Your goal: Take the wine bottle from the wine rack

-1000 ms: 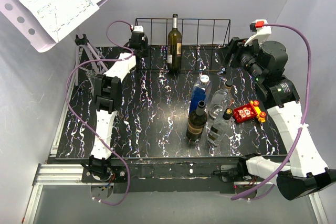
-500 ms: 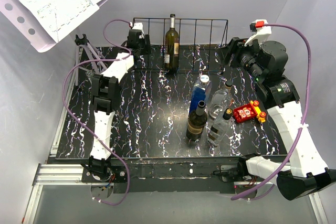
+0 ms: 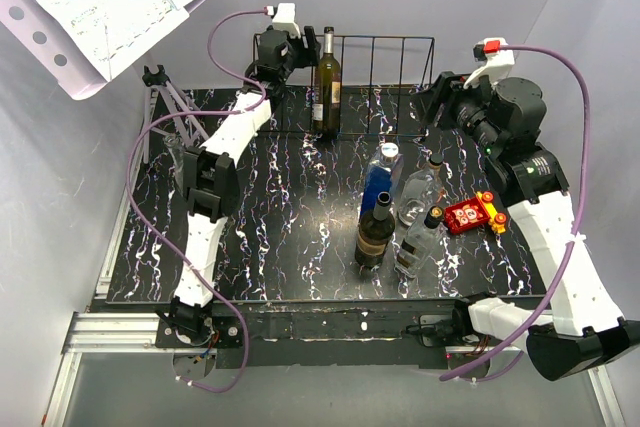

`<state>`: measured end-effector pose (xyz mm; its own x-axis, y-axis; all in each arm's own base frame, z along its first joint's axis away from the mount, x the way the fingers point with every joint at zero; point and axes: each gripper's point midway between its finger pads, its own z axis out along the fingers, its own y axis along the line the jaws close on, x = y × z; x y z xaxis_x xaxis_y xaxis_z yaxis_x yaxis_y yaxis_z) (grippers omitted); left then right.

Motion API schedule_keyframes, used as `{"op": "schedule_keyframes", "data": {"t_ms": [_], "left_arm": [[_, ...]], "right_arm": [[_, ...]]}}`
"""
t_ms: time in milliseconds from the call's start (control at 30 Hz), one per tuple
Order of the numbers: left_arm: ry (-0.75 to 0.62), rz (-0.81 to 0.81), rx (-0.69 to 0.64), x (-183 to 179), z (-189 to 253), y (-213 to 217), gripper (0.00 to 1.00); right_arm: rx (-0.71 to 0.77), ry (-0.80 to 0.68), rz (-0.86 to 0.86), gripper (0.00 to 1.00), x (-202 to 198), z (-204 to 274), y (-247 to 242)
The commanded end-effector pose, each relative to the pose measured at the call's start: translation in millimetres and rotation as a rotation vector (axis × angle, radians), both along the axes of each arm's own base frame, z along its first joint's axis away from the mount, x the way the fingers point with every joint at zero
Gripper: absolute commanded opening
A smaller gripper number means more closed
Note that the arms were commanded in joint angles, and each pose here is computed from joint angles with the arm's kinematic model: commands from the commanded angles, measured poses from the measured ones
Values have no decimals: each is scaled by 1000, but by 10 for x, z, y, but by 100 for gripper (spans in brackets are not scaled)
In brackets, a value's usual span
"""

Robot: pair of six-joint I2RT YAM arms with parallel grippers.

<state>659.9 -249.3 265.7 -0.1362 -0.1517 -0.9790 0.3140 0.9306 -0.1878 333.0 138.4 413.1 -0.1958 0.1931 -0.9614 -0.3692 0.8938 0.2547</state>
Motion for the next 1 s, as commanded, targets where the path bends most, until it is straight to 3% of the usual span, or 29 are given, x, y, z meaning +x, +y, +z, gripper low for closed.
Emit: {"op": "schedule_keyframes", "data": {"t_ms": [0, 233, 433, 633, 767, 967], "left_arm": [[-126, -49, -60, 143, 201, -174, 64], [-202, -85, -113, 331, -43, -529, 71], [-268, -87, -131, 378, -259, -684, 69], [-285, -95, -122, 402, -442, -766, 61], [-252, -51, -95, 447, -574, -696, 45], [-212, -69, -40, 328, -607, -672, 31]], "right_arm": [[31, -59, 31, 68, 18, 243, 65], [60, -13, 84, 67, 42, 179, 197], [48, 13, 85, 67, 94, 123, 222], [35, 51, 86, 67, 183, 35, 264], [31, 66, 88, 66, 228, 4, 284], [28, 68, 69, 66, 243, -29, 257]]}}
